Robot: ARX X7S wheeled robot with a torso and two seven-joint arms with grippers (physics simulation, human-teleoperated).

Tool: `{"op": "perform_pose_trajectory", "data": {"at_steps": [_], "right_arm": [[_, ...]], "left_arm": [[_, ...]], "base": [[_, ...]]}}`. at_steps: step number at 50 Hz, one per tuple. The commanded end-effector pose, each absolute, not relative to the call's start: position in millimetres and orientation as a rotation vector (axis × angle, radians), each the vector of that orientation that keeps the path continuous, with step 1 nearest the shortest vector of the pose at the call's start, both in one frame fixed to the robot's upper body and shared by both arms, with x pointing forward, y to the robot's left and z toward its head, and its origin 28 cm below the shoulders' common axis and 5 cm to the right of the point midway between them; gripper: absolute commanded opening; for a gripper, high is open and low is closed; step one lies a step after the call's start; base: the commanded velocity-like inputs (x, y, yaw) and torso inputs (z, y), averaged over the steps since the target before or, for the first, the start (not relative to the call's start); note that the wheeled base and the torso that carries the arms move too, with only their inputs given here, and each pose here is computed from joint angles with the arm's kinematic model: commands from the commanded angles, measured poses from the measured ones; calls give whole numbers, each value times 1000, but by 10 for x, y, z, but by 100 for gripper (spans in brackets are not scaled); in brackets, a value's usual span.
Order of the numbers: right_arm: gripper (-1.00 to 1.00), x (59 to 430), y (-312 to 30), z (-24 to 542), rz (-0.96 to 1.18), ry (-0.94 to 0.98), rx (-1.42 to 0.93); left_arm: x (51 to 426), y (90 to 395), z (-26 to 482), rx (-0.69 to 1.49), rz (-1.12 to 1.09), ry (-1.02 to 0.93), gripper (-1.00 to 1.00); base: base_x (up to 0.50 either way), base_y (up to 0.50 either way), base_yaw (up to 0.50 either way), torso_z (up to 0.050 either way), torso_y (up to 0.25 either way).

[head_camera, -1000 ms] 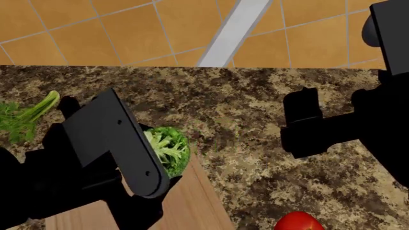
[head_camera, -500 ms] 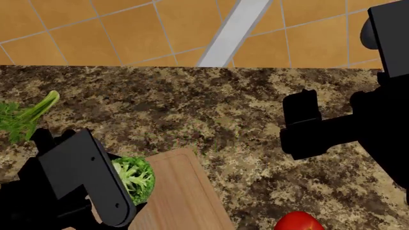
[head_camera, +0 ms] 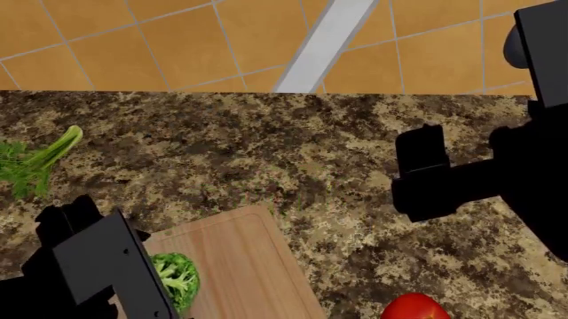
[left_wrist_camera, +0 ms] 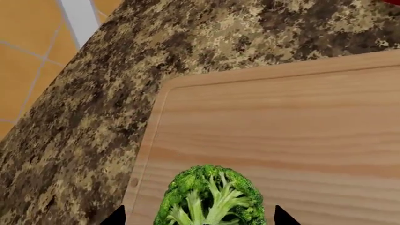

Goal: Clear the non-vegetable object off the cutting board and place the vegetables onto it.

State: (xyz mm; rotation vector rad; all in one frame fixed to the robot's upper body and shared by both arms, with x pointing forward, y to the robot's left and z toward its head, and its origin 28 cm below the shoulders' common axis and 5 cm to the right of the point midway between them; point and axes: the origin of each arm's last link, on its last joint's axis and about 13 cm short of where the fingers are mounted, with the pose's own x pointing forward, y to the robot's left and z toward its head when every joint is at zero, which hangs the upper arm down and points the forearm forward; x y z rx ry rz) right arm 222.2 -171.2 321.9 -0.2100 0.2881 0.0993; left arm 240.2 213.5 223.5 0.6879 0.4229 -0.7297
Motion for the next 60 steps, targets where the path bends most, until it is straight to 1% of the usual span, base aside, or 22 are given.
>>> {"op": "perform_pose_trajectory", "data": {"at_steps": [1,6,17,32,37,42,43,50,51,54,60], "right_arm": [[100,2238,-1685,3255,127,256,-197],[100,2219,-1688,3248,126,257,-195],[100,2202,-1673,3278,128,255,-198],[100,1990,-1633,3280,149,266,-190],[100,1826,-1601,3310,162,269,-185],[100,1670,-1551,3296,182,272,-184],[100,1634,-1532,3290,201,266,-148],[100,1468,-1480,3259,216,293,-110],[100,1446,-1476,3272,215,293,-110],[100,1371,-1441,3284,235,307,-93],[100,1280,-1428,3213,224,355,-53]], "left_arm": [[2409,2098,2419,665,-758,373,100],[2381,2114,2488,643,-758,357,100],[2195,2129,2671,565,-813,331,100],[1970,2235,3050,393,-846,218,100],[1993,2334,3218,316,-792,144,100],[2059,2408,3263,272,-744,116,100],[2079,2433,3283,237,-725,117,100],[2199,2513,3222,92,-647,120,100],[2218,2517,3204,83,-602,107,100],[2211,2543,3186,25,-559,93,100],[2073,2590,3296,9,-539,15,100]], "base": [[0,0,0,0,0],[0,0,0,0,0],[0,0,0,0,1],[0,0,0,0,0],[0,0,0,0,0],[0,0,0,0,0],[0,0,0,0,0],[0,0,0,0,0],[0,0,0,0,0],[0,0,0,0,0],[0,0,0,0,0]]}}
